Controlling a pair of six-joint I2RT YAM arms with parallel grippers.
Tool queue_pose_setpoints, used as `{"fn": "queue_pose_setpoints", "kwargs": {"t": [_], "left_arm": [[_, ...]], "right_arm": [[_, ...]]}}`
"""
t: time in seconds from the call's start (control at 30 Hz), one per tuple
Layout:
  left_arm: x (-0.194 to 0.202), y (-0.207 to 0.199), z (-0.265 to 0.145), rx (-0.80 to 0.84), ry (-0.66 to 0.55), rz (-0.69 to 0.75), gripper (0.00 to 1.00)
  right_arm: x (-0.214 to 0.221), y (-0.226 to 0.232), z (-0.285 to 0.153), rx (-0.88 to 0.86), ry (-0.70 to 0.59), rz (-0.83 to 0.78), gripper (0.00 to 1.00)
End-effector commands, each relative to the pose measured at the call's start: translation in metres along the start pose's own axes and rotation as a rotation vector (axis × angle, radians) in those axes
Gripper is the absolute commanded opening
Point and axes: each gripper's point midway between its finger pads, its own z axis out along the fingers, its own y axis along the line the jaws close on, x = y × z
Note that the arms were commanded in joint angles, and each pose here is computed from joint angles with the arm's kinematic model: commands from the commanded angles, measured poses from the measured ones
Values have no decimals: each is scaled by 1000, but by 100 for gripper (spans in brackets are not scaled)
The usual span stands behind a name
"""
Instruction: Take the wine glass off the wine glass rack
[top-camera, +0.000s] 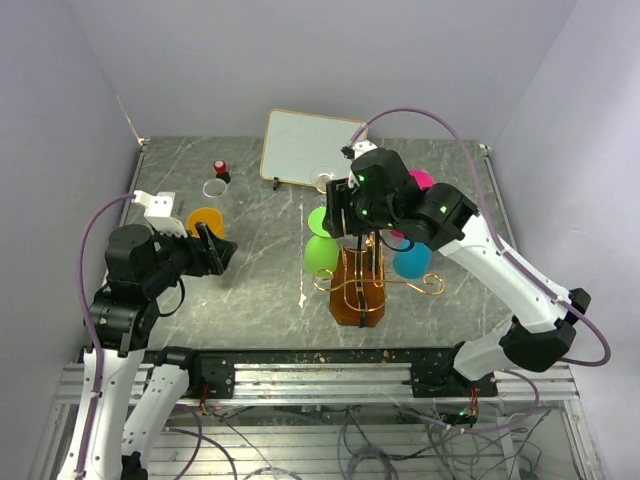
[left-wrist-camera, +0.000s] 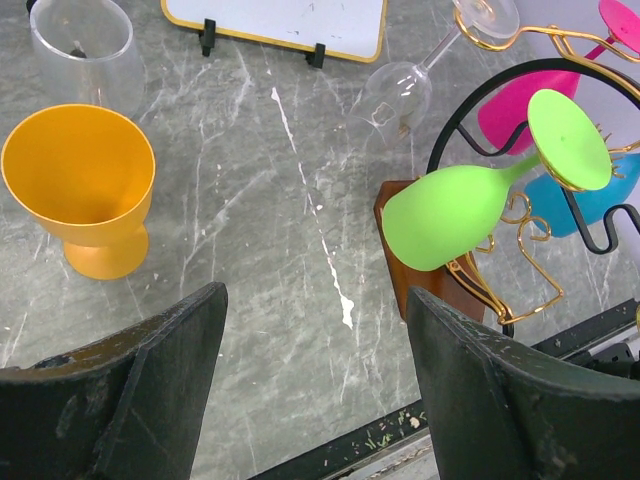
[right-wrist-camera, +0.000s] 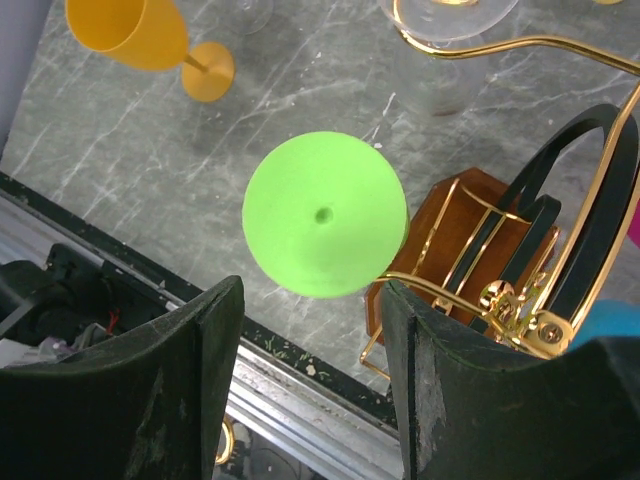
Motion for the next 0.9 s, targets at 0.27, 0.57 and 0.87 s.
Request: {"fn": "queue_pose_setpoints", "kwargs": {"t": [0.27, 0.57, 0.87], "left_arm": [[-9, -4, -1, 31, -41, 27, 82], [-9, -3, 0, 31, -39, 25, 82], [-9, -1, 1, 29, -36, 22, 82]], "right_arm": [[-13, -10, 23, 79, -24, -50, 54], [-11, -19, 35, 81, -11, -28, 52], [0, -20, 50, 49, 48, 27, 53]]}}
